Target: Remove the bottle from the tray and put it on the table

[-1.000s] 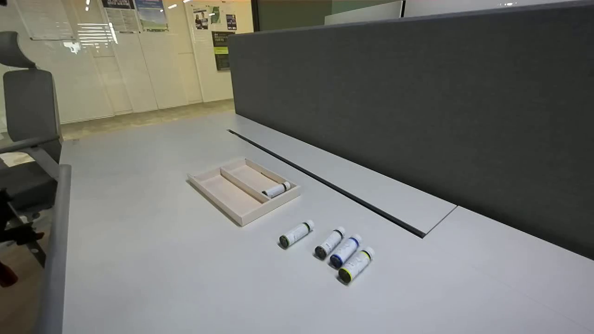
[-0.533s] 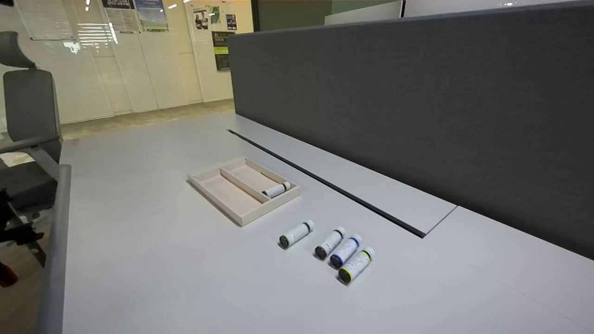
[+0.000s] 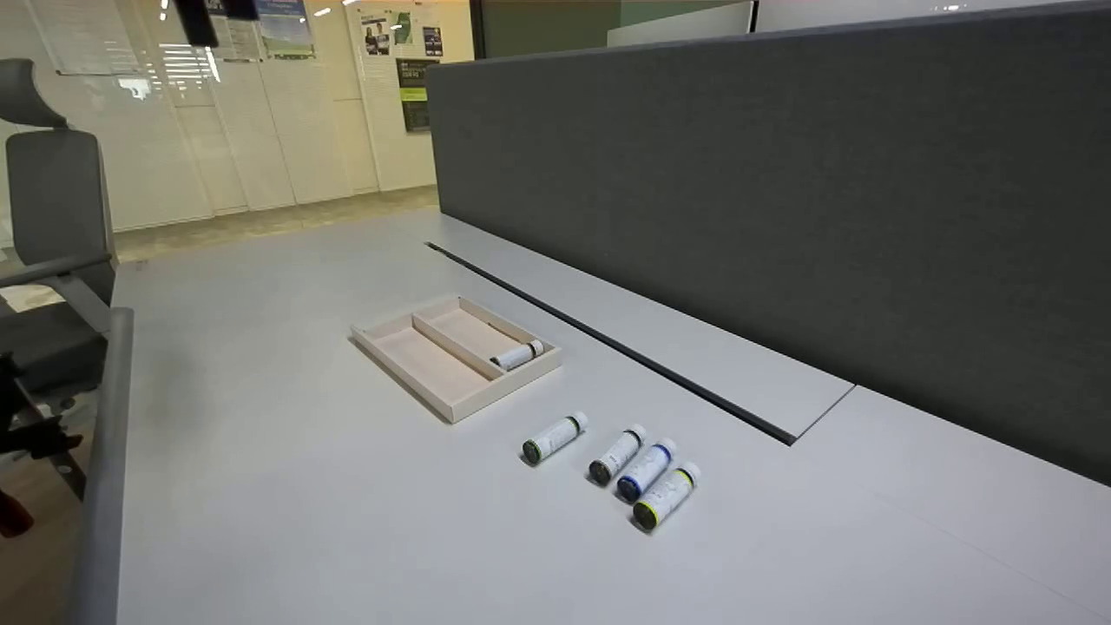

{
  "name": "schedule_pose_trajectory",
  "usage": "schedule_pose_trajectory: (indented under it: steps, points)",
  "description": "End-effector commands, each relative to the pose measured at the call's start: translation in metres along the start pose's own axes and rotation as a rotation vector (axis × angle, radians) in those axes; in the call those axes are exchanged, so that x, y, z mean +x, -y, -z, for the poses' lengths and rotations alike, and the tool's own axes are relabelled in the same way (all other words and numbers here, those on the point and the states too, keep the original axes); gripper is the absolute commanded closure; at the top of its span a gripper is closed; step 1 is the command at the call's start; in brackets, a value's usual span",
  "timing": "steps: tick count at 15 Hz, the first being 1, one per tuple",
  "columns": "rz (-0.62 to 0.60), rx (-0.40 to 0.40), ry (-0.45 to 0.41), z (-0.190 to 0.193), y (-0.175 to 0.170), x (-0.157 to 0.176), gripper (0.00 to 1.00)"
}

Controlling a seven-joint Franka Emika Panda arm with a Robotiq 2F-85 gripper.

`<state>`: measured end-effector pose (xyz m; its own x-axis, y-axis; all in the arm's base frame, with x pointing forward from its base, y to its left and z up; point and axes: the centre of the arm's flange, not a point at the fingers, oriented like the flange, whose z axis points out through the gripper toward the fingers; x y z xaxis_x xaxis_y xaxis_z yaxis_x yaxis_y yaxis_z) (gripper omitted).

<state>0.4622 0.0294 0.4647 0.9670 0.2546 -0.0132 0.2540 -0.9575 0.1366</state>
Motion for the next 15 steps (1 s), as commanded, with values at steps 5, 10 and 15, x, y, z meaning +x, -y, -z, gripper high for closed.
schedule_pose_trajectory:
  steps: [5,10,15]
  points:
    - [-0.018,0.089,0.089,-0.019,-0.112,0.126,0.00]
    - [-0.023,0.111,0.109,-0.041,-0.102,0.105,0.00]
    - [-0.022,0.112,0.111,-0.039,-0.102,0.107,0.00]
